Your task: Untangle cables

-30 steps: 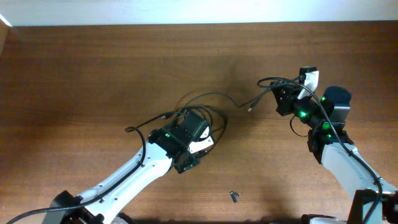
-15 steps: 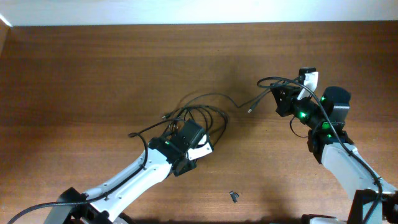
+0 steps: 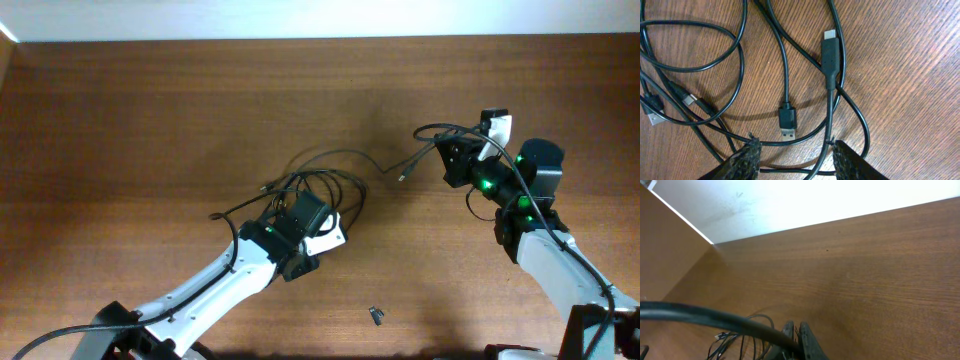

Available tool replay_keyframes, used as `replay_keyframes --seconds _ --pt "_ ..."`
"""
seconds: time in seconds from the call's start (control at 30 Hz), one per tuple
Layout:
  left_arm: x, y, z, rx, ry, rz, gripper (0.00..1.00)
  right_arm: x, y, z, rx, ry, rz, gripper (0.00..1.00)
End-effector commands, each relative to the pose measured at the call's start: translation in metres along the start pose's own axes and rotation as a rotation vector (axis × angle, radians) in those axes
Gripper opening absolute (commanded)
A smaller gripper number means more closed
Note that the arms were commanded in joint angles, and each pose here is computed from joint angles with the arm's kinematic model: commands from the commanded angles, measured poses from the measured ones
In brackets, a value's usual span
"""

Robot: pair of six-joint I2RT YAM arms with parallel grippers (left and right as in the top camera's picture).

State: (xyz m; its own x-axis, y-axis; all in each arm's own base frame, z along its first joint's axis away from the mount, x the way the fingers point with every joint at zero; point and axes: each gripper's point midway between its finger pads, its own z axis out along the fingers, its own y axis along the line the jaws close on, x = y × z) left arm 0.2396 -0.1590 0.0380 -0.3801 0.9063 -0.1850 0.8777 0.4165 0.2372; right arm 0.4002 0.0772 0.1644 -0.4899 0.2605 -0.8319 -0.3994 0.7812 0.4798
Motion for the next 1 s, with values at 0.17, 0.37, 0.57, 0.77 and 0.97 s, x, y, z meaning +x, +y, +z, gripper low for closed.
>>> replay_keyframes --seconds 0.17,0.37,0.57,0.77,0.97 --pt "0.007 -0.009 0.003 0.043 0.019 0.005 0.43 -0.003 0.001 0.0 -0.01 -0.002 0.006 0.04" --pt "0.025 -0.02 0.011 0.07 0.067 0.011 0.41 -0.003 0.001 0.0 -0.01 -0.002 0.005 0.04" --pt "0.032 -0.025 0.017 0.074 0.075 0.012 0.39 -0.003 0.001 0.0 -0.01 -0.002 0.005 0.04" --pt "0.025 -0.021 0.018 0.06 0.049 0.009 0.25 -0.003 0.001 0.0 -0.01 -0.002 0.005 0.04" --pt "0.026 -0.022 0.018 0.061 0.051 0.009 0.19 -0.003 0.001 0.0 -0.01 -0.002 0.005 0.04"
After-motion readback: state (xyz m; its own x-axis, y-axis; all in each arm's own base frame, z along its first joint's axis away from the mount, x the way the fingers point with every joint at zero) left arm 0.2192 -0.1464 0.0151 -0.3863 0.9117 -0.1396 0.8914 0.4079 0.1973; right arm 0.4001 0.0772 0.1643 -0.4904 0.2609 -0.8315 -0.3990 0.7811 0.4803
